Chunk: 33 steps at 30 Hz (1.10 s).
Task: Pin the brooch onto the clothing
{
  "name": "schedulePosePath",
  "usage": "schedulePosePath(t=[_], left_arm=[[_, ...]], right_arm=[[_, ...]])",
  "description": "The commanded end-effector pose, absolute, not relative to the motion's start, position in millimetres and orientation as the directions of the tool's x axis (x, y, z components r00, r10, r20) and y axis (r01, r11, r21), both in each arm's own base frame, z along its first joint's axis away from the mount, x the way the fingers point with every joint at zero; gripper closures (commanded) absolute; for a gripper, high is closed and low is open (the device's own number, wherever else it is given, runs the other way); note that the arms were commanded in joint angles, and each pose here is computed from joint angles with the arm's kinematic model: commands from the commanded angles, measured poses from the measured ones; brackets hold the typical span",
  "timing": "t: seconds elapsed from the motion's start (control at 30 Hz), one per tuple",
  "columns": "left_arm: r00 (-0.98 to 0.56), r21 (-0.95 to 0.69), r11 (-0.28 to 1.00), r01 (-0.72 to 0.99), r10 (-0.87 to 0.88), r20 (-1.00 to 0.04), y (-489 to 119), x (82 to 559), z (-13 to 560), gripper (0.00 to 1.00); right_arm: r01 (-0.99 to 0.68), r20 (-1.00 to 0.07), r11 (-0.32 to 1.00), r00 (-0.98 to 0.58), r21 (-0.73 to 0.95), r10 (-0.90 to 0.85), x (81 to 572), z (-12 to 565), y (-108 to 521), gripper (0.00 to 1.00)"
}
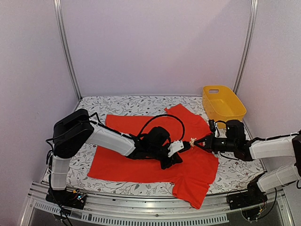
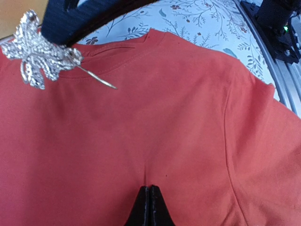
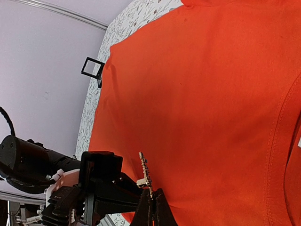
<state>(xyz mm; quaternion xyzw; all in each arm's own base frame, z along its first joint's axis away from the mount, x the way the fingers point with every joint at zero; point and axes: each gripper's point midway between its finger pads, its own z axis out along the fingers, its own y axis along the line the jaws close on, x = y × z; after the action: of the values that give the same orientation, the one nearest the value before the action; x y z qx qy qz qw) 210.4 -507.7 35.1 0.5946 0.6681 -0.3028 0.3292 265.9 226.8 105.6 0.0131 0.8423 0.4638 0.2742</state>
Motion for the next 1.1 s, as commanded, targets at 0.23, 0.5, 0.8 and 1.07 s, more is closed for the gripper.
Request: schedulePosePath(t=[0.23, 0.5, 0.8, 1.07], left_arm=[[-0.048, -0.001, 0.083, 0.997, 0.573, -0.818, -511.7, 211.2, 51.7, 1.00], [-0.027, 0.013, 0.070, 0.997, 0.541, -0.841, -517.0, 211.7, 54.7, 1.00], [0.000, 0.026, 0.039, 0.999, 0.541, -0.841, -519.0, 211.3, 54.0, 1.00], [-0.006, 0.020, 0.043, 0.999, 0.535, -0.845, -518.8, 213.8, 56.3, 1.00]], right_arm=[[-0.185, -0.358, 0.505, -0.893, 0.843, 0.273, 261.7, 83.7, 237.7, 1.00], [-0.169, -0.304, 0.480, -0.927, 0.861, 0.219, 264.0, 71.1, 250.6, 1.00], [-0.141, -0.266, 0.479, -0.942, 0.867, 0.204, 253.4, 65.5, 251.2, 1.00], [-0.149, -0.259, 0.472, -0.949, 0.869, 0.178, 254.5, 63.8, 260.4, 1.00]])
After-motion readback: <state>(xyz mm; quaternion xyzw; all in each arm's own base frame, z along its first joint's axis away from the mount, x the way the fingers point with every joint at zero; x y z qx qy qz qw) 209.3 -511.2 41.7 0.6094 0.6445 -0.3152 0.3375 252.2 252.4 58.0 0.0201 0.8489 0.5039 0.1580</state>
